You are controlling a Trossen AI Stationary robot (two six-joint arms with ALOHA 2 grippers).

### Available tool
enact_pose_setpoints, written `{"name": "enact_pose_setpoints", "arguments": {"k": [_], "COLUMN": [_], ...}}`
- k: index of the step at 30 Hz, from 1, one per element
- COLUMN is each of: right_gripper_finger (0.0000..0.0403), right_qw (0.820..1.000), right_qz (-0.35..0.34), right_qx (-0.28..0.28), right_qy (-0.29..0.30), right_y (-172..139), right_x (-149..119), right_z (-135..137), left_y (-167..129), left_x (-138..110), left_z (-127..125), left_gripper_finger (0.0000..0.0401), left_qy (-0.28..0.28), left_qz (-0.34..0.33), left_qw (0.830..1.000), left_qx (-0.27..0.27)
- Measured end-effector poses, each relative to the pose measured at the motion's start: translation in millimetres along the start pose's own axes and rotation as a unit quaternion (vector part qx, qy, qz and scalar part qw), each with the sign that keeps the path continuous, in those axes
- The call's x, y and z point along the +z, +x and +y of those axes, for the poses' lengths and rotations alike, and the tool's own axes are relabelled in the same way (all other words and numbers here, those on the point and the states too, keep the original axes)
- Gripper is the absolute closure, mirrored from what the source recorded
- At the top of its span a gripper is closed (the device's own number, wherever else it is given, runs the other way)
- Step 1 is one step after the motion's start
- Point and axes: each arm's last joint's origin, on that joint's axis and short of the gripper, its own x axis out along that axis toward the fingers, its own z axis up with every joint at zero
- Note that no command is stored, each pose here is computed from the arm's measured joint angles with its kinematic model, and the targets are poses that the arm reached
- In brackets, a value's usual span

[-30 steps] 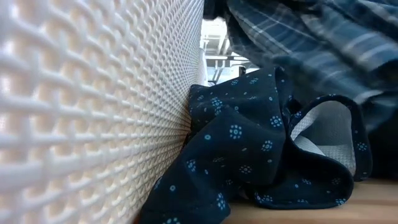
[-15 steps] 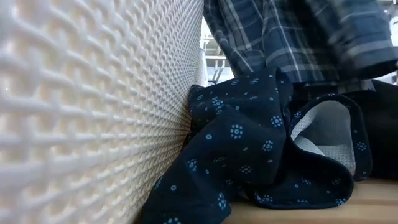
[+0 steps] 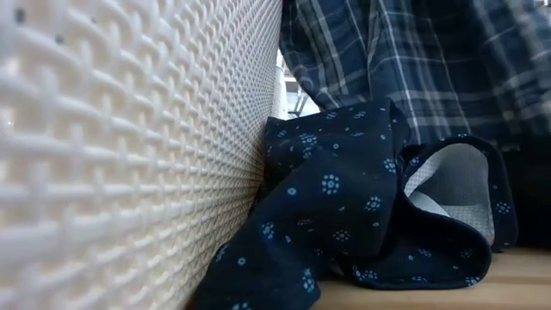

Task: Sort clothes
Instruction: Put the blue pants into the bottom white laundry organizer

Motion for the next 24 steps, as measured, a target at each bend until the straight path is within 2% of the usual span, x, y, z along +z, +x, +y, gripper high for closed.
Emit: {"name": "enact_pose_setpoints", "arguments": {"k": [3,5,8,11,15,21,24], "right_gripper_finger": [0.0403,0.0403,0.0403,0.0403,0.0403,0.0403,0.0403], "right_qw": [1.0,1.0,0.999,0.999,0.999,0.997,0.996], "right_qz": [0.007,0.015,0.019,0.016,0.016,-0.016,-0.03], "right_qx": [0.007,0.012,0.017,0.03,0.042,0.071,0.081], "right_qy": [0.015,0.021,0.022,0.019,0.021,0.028,0.025], "right_y": [-6.6,-6.6,-1.7,7.7,17.9,20.9,20.6], "right_x": [0.5,-1.1,-3.6,-11.4,-22.6,-26.5,-24.3], "right_z": [-1.7,-1.1,1.9,2.4,0.6,-2.6,-1.4], "left_y": [-15.1,-26.1,-38.8,-43.2,-34.3,-13.7,3.2], "left_x": [4.0,6.8,13.0,25.2,47.0,67.2,74.8], "left_z": [4.0,9.0,15.3,20.4,28.9,46.6,58.1], "left_gripper_finger": [0.0034,0.0034,0.0034,0.0034,0.0034,0.0034,0.0035], "left_qy": [-0.004,-0.001,0.027,0.054,0.084,0.151,0.157], "left_qz": [0.004,-0.003,-0.051,-0.107,-0.165,-0.186,-0.182], "left_qw": [1.0,1.0,0.996,0.99,0.979,0.96,0.962], "left_qx": [-0.002,0.024,0.066,0.077,0.084,0.149,0.132]}}
